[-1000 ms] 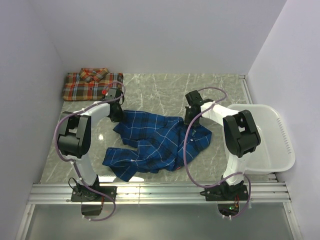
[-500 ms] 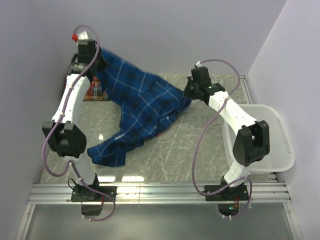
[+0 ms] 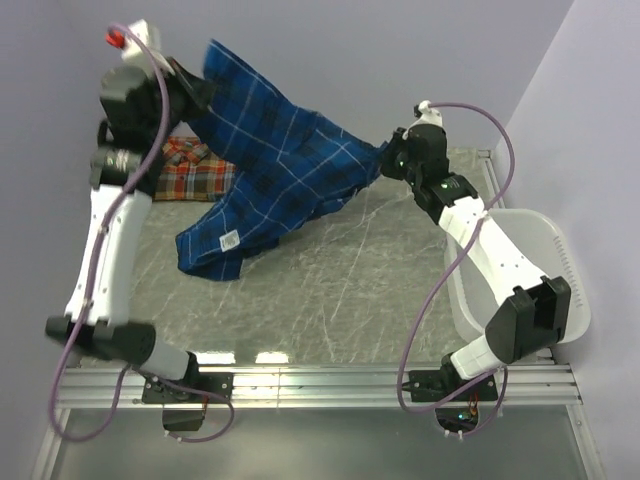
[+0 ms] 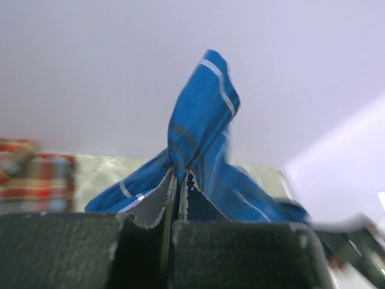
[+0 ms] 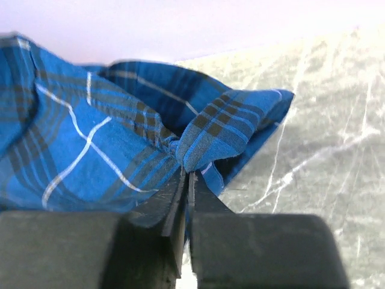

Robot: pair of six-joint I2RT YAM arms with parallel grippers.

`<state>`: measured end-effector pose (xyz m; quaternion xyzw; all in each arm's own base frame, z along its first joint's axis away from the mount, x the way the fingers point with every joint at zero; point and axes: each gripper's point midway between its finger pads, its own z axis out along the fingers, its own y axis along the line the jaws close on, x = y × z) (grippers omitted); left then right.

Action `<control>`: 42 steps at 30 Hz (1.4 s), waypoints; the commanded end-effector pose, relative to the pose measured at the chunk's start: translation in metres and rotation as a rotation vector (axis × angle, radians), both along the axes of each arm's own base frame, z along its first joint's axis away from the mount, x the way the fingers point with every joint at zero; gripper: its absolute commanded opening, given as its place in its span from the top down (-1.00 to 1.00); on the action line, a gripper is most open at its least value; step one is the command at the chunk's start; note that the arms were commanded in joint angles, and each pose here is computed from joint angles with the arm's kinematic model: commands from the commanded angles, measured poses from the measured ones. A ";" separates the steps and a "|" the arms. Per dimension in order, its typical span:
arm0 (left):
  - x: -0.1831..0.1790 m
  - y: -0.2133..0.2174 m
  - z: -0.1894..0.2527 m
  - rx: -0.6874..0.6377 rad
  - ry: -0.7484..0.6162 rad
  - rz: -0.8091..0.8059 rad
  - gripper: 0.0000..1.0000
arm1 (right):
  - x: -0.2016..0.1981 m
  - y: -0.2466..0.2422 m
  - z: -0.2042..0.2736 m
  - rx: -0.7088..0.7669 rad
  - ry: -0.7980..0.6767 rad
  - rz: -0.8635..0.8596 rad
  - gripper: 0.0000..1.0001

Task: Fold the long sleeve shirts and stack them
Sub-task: Flatten the shirt out

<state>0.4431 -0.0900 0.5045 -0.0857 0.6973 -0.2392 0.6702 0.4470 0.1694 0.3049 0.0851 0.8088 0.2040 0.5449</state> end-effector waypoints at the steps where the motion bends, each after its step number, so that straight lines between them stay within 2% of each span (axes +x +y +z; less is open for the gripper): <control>1: -0.060 -0.058 -0.016 0.062 -0.029 -0.220 0.99 | -0.009 -0.022 -0.024 0.000 0.052 -0.075 0.71; 2: -0.073 -0.076 -0.026 0.051 -0.021 -0.271 0.99 | -0.014 -0.024 -0.032 -0.006 0.074 -0.079 0.38; 3: -0.082 -0.082 -0.042 0.041 0.001 -0.291 0.99 | -0.022 -0.027 -0.049 -0.017 0.115 -0.081 0.21; 4: -0.098 -0.084 -0.083 0.041 0.068 -0.305 0.99 | -0.030 -0.029 -0.046 -0.014 0.109 -0.080 0.07; 5: -0.111 -0.095 -0.101 0.032 0.094 -0.335 0.99 | -0.036 -0.029 -0.048 -0.009 0.112 -0.071 -0.14; 6: -0.126 -0.097 -0.139 0.038 0.146 -0.348 0.96 | -0.048 -0.032 -0.054 -0.013 0.113 -0.063 -0.21; 8: -0.150 -0.113 -0.177 0.047 0.214 -0.399 0.85 | -0.060 -0.030 -0.059 -0.010 0.111 -0.029 -0.34; 9: -0.164 -0.114 -0.211 0.056 0.281 -0.403 0.78 | -0.070 -0.027 -0.072 -0.013 0.134 0.008 -0.37; 11: -0.181 -0.121 -0.240 0.065 0.334 -0.409 0.49 | -0.083 -0.024 -0.071 -0.017 0.118 0.051 -0.39; 12: -0.190 -0.117 -0.260 0.070 0.363 -0.404 0.33 | -0.097 -0.010 -0.077 -0.014 0.123 0.145 -0.39; 13: -0.194 -0.117 -0.268 0.065 0.377 -0.406 -0.04 | -0.102 -0.006 -0.079 -0.015 0.121 0.176 -0.39; 15: -0.201 -0.114 -0.273 0.041 0.383 -0.408 -0.41 | -0.115 0.005 -0.087 -0.027 0.126 0.249 -0.39; 16: -0.203 -0.116 -0.270 0.032 0.373 -0.419 -0.66 | -0.125 0.020 -0.088 -0.034 0.125 0.315 -0.39; 19: -0.208 -0.124 -0.267 0.055 0.368 -0.487 -0.86 | -0.142 0.048 -0.096 -0.122 0.115 0.452 -0.38; 20: -0.206 -0.124 -0.268 0.061 0.378 -0.484 -0.88 | -0.143 0.053 -0.098 -0.144 0.123 0.472 -0.38; 25: -0.167 -0.095 -0.285 0.087 0.503 -0.214 -0.87 | -0.148 0.094 -0.105 -0.226 0.168 0.620 -0.33; 29: -0.138 -0.075 -0.308 0.027 0.613 -0.101 -0.84 | -0.165 0.121 -0.122 -0.320 0.190 0.741 -0.31; 34: -0.110 -0.052 -0.340 -0.016 0.690 -0.001 -0.82 | -0.158 0.121 -0.156 -0.394 0.233 0.734 -0.32; 42: -0.100 -0.033 -0.380 -0.038 0.777 0.092 -0.82 | -0.142 0.135 -0.197 -0.448 0.323 0.759 -0.34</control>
